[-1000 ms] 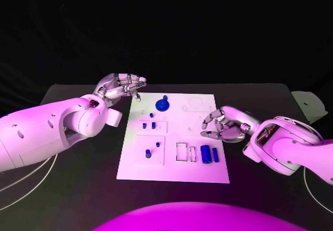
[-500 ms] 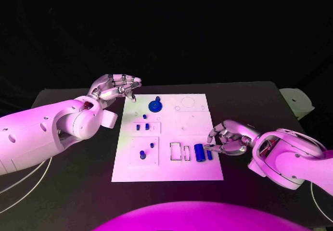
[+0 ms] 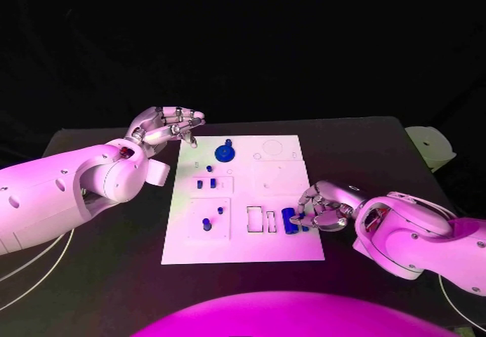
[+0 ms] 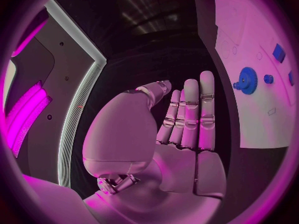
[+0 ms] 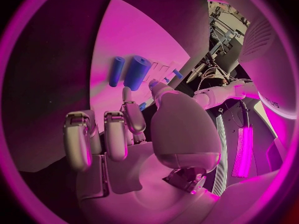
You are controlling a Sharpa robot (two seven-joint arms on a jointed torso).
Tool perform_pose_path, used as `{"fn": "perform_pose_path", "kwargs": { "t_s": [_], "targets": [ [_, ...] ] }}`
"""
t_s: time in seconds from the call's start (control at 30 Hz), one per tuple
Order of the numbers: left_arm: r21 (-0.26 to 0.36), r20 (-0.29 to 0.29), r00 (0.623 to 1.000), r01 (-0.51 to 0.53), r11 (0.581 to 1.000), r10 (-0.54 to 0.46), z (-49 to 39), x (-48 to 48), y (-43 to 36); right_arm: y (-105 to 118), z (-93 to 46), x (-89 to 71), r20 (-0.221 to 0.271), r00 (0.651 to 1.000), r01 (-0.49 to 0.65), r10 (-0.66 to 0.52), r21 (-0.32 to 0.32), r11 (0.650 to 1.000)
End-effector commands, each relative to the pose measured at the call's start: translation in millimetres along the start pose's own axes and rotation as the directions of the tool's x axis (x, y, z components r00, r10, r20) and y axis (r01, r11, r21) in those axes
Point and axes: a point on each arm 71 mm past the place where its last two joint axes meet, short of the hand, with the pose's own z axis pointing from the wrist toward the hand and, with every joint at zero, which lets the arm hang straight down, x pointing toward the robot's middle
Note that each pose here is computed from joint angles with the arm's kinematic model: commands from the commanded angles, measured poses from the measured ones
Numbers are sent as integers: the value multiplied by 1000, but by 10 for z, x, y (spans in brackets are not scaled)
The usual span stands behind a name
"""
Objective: Assemble the parts on the task board
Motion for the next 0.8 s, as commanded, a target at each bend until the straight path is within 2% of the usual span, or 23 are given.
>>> {"fn": "perform_pose_path", "kwargs": {
  "t_s": [0.03,0.8],
  "targets": [
    [9,-12,1000,9,1000,-9,3,22,-13,-5,28,42,-4,999,52,-52,20,998],
    [8,-13,1000,10,1000,-10,-8,19,-15,71,165,273,-45,996,81,-80,7,997]
  ]
}}
